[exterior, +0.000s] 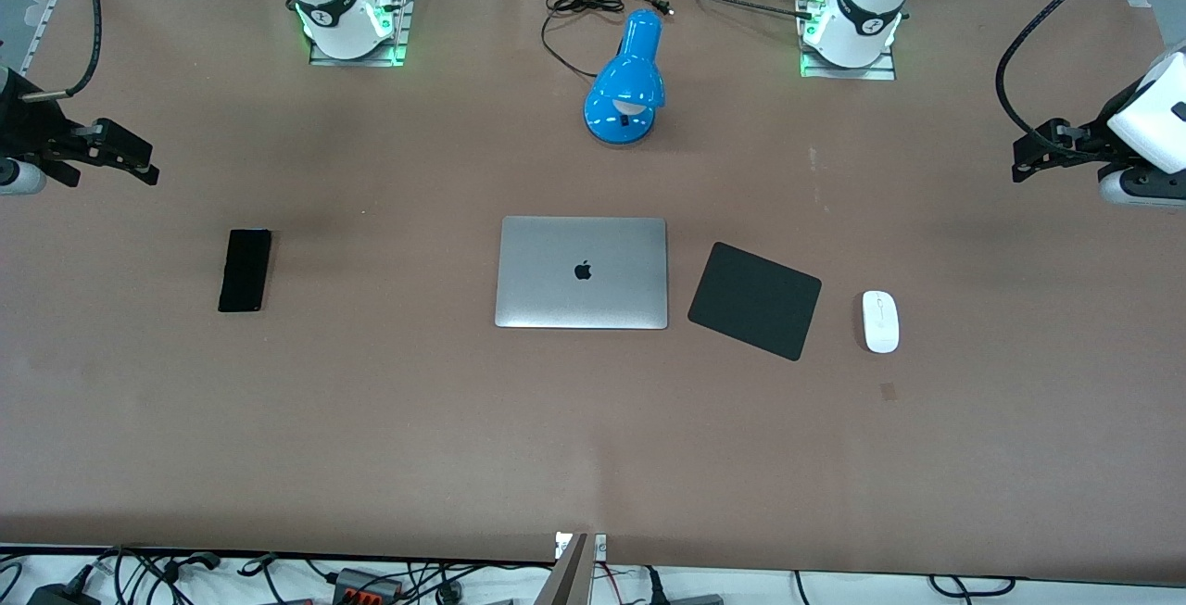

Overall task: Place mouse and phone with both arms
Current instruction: 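Reach the right gripper to the black phone while the left gripper reaches the mouse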

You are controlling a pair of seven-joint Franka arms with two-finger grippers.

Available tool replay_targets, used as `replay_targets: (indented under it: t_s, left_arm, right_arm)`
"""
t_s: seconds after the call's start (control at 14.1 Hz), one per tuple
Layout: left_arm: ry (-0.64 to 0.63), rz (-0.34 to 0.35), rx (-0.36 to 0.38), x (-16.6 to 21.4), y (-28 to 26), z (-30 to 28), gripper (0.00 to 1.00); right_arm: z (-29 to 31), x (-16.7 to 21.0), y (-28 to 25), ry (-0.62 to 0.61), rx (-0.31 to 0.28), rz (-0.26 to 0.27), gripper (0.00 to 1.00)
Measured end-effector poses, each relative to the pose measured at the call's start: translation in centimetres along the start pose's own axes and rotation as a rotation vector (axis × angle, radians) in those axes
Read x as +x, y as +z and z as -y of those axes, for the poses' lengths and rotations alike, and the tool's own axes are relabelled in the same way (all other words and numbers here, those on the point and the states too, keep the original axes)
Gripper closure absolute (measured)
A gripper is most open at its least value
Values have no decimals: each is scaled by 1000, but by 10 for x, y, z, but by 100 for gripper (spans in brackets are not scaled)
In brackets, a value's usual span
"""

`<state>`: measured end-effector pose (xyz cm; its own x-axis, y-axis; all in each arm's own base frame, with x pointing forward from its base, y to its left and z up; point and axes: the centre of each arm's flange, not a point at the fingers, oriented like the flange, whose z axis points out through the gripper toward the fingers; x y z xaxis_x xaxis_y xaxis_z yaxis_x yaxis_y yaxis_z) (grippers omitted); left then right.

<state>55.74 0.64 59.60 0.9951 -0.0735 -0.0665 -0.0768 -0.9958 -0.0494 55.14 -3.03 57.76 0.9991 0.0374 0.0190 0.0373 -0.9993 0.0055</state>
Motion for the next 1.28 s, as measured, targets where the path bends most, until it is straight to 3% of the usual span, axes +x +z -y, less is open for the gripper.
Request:
replay_targets:
  t_s: [0.71, 0.92, 1.28]
  left_arm:
    - [4, 6, -23, 1, 3, -4, 0]
    - [9, 83, -36, 21, 45, -3, 0]
    - [-11, 224, -67, 59, 139, 15, 0]
  right_arm:
    - [-1, 1, 3, 1, 0, -2, 0]
    - [-5, 11, 23, 7, -1, 15, 0]
    - [-13, 38, 106, 14, -5, 126, 0]
